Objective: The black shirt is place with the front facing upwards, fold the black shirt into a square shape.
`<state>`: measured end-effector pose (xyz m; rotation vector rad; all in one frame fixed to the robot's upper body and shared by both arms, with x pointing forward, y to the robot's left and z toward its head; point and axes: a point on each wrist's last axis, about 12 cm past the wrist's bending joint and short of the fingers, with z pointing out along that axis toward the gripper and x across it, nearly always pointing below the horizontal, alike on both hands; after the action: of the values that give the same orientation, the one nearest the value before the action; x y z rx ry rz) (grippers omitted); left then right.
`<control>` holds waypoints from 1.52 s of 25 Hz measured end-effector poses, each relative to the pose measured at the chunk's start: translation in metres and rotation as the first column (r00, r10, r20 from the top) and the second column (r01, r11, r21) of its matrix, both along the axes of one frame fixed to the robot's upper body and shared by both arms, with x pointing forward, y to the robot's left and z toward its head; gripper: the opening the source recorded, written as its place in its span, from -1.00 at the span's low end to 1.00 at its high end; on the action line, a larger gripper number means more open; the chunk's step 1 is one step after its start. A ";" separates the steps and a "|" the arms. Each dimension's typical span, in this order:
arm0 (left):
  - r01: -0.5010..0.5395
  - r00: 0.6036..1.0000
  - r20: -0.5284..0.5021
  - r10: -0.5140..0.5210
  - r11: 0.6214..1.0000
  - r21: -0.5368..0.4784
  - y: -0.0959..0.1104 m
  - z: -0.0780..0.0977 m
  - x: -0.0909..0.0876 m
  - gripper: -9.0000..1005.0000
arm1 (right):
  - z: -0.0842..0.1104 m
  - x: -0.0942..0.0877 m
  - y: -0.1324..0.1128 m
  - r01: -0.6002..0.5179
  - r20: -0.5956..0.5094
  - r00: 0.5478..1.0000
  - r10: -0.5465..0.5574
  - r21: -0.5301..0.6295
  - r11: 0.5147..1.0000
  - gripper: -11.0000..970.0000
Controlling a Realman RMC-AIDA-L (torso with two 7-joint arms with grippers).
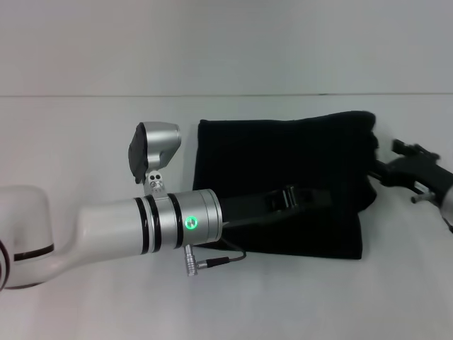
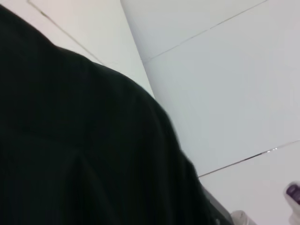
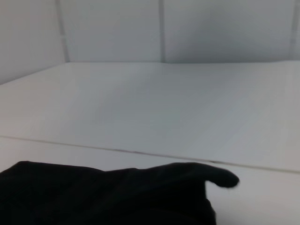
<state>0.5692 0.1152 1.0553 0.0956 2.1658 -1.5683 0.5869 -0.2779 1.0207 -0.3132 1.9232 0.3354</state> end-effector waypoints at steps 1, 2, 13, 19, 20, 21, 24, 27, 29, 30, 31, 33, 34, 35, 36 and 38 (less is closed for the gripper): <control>0.003 1.000 0.004 -0.003 1.000 0.001 -0.001 0.000 0.000 -0.73 | -0.002 -0.003 -0.004 0.019 -0.002 1.000 -0.019 0.012 1.000 0.73; 0.005 1.000 0.007 -0.005 1.000 0.002 -0.001 0.000 0.000 -0.70 | -0.003 -0.007 -0.009 0.041 -0.002 0.999 -0.041 0.030 0.999 0.73; 0.024 0.993 0.116 -0.018 0.999 -0.045 0.017 0.007 -0.004 -0.03 | -0.011 -0.050 -0.042 0.137 0.057 0.987 -0.150 0.183 0.974 0.73; -0.030 0.976 0.213 0.040 0.998 -0.048 0.074 0.017 -0.006 0.33 | 0.006 -0.083 -0.035 -0.076 0.239 0.971 0.003 0.298 0.952 0.73; -0.056 0.977 0.202 0.065 0.997 -0.050 0.085 0.017 -0.006 0.41 | 0.009 -0.089 -0.031 -0.131 0.273 0.961 0.045 0.308 0.942 0.73; -0.077 0.980 0.182 0.084 0.996 -0.048 0.094 0.017 -0.005 0.49 | 0.011 -0.092 -0.028 -0.169 0.288 0.954 0.077 0.309 0.936 0.73; -0.130 0.980 0.146 0.134 0.991 -0.037 0.114 0.016 -0.003 0.71 | 0.011 -0.097 -0.015 -0.274 0.294 0.938 0.186 0.295 0.916 0.72; -0.176 0.974 0.139 0.179 0.984 -0.037 0.124 0.014 -0.003 0.79 | 0.004 -0.092 -0.001 -0.321 0.246 0.934 0.260 0.255 0.912 0.73; -0.189 0.972 0.137 0.192 0.981 -0.037 0.126 0.013 -0.003 0.84 | -0.002 -0.088 0.006 -0.320 0.205 0.939 0.275 0.236 0.918 0.73; -0.195 0.971 0.134 0.198 0.980 -0.036 0.127 0.013 -0.003 0.84 | -0.006 -0.086 0.008 -0.310 0.177 0.945 0.274 0.224 0.924 0.73; -0.198 0.971 0.130 0.201 0.979 -0.034 0.127 0.013 -0.002 0.84 | -0.009 -0.084 0.009 -0.297 0.150 0.951 0.270 0.213 0.931 0.73; -0.209 0.970 0.120 0.211 0.978 -0.029 0.127 0.012 -0.001 0.84 | -0.015 -0.083 0.009 -0.280 0.111 0.958 0.263 0.194 0.940 0.73; -0.218 0.969 0.109 0.220 0.976 -0.026 0.127 0.011 0.000 0.84 | -0.017 -0.084 0.008 -0.272 0.095 0.961 0.258 0.188 0.944 0.73; -0.227 0.969 0.098 0.228 0.974 -0.022 0.127 0.010 0.001 0.84 | -0.019 -0.085 0.007 -0.264 0.083 0.964 0.252 0.183 0.947 0.73; -0.240 0.967 0.084 0.241 0.971 -0.016 0.127 0.009 0.002 0.84 | -0.021 -0.086 0.006 -0.255 0.073 0.967 0.245 0.181 0.950 0.73; -0.261 0.963 0.071 0.261 0.965 -0.003 0.128 0.007 0.004 0.84 | -0.023 -0.087 0.004 -0.241 0.063 0.970 0.233 0.177 0.954 0.73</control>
<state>0.5731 0.2432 1.0622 -0.1262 2.0345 -1.3867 0.5001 -0.2736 0.9979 -0.4265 1.8015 0.6564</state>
